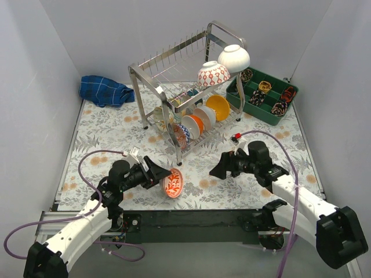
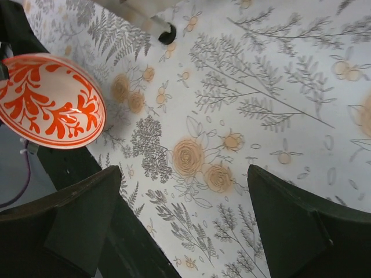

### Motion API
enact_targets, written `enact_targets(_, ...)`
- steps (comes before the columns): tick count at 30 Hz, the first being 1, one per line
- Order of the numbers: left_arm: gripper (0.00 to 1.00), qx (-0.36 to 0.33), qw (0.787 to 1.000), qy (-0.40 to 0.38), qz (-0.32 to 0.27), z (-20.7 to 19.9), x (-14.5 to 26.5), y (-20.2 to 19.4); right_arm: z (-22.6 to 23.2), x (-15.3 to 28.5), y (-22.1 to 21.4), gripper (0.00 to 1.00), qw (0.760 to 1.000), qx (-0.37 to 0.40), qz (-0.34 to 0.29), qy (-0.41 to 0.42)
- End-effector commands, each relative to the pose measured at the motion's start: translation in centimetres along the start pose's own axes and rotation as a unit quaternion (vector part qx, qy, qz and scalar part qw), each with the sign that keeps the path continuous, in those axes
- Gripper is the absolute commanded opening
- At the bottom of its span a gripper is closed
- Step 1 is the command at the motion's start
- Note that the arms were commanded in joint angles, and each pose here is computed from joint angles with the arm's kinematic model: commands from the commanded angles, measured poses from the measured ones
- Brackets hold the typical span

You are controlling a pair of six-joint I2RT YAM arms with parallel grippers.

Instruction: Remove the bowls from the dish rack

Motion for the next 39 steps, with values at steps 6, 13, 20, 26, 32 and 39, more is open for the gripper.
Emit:
enact_targets(6,0.16,0.044,0.986,-0.149,-0.057,-4.9,0.4,2.2,6.1,-4.3,0.4,0.99,0.995,0.072,-0.034,0.065)
enact_targets(13,0.17,0.064,0.983,-0.161,-0.060,-4.1,0.1,1.6,10.9,-7.0,0.5,0.88,0.986,0.091,-0.040,0.133)
enact_targets(20,0.17,0.055,0.981,-0.174,-0.066,-4.5,0.1,1.9,12.3,-9.9,-0.8,0.70,0.986,0.082,0.002,0.142)
enact_targets(26,0.19,0.053,0.981,-0.177,-0.062,-4.1,0.0,1.4,12.4,-10.3,-1.2,0.14,0.987,0.076,0.008,0.139)
enact_targets(32,0.44,0.041,0.982,-0.172,-0.063,-4.0,-0.1,1.4,11.0,-9.4,-1.6,0.01,0.993,0.069,0.014,0.095)
enact_targets(39,0.93,-0.048,0.989,-0.116,-0.084,-3.8,-0.4,2.9,7.6,-6.8,-0.2,0.01,0.995,0.092,-0.008,-0.033)
Point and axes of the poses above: each gripper's point midway between its finger pads, its own x axis back along the fingers, its own z axis along the line the jaws close on, y = z × x, the point moved 2 cm from there along x, back along the fingers, and after that the axes turned 12 degrees about -x, right-handed, at the moved point
